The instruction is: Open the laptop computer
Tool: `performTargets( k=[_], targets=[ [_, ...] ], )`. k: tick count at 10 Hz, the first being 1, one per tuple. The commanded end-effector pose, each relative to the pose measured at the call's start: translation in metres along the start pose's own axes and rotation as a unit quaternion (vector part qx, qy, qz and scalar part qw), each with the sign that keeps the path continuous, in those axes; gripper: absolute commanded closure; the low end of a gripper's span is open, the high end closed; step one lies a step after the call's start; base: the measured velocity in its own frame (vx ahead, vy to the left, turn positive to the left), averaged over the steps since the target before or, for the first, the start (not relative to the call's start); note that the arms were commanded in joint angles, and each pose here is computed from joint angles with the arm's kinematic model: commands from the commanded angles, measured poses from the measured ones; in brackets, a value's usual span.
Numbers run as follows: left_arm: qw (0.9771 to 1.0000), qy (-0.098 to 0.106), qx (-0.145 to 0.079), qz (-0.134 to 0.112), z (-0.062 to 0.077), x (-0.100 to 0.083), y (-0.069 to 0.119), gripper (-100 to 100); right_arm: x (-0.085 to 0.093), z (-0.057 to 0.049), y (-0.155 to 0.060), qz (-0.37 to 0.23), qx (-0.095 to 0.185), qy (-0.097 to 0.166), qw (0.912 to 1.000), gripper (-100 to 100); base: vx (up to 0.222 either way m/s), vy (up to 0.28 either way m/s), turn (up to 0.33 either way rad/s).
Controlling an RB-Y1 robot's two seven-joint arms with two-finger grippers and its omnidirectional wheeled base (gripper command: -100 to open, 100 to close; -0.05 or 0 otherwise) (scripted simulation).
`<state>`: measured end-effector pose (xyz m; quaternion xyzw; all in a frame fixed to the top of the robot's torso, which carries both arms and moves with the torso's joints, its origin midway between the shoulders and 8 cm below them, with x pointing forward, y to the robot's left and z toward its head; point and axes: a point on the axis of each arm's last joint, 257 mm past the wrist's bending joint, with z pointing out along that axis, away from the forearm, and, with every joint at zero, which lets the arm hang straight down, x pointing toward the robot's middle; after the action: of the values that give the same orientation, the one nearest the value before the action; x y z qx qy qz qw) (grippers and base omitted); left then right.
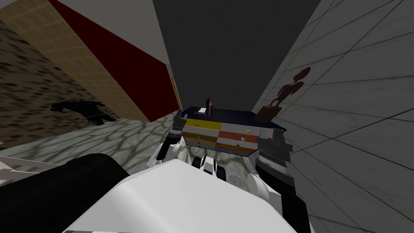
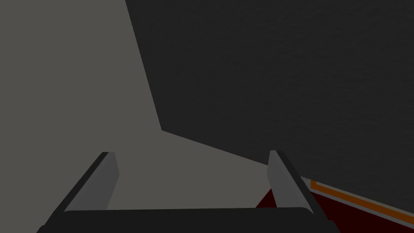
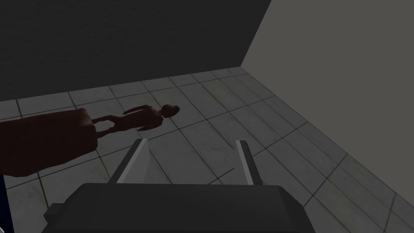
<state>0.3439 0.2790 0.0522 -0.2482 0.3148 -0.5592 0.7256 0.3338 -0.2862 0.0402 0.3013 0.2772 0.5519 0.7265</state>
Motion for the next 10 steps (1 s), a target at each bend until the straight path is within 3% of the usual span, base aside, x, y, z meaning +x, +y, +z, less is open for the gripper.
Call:
performTargets(
  k=[1, 5, 10],
  targets=[
    [0.9996, 0.017, -0.020, 0.010, 0.004, 0.002, 0.011, -100, 0.000, 0.000, 0.000, 0.000, 0.000, 0.000, 1.0000, 0, 0.024, -0.012, -0.053],
    [0.9971, 0.037, -0.059, 0.029, 0.010, 0.002, 0.033, -100, 0.000, 0.000, 0.000, 0.000, 0.000, 0.000, 1.0000, 0, 0.036, -0.020, -0.076],
    [0.9917, 0.050, -0.106, 0.052, 0.016, -0.004, 0.057, -100, 0.000, 0.000, 0.000, 0.000, 0.000, 0.000, 1.0000, 0, 0.037, -0.024, -0.072]
  ],
)
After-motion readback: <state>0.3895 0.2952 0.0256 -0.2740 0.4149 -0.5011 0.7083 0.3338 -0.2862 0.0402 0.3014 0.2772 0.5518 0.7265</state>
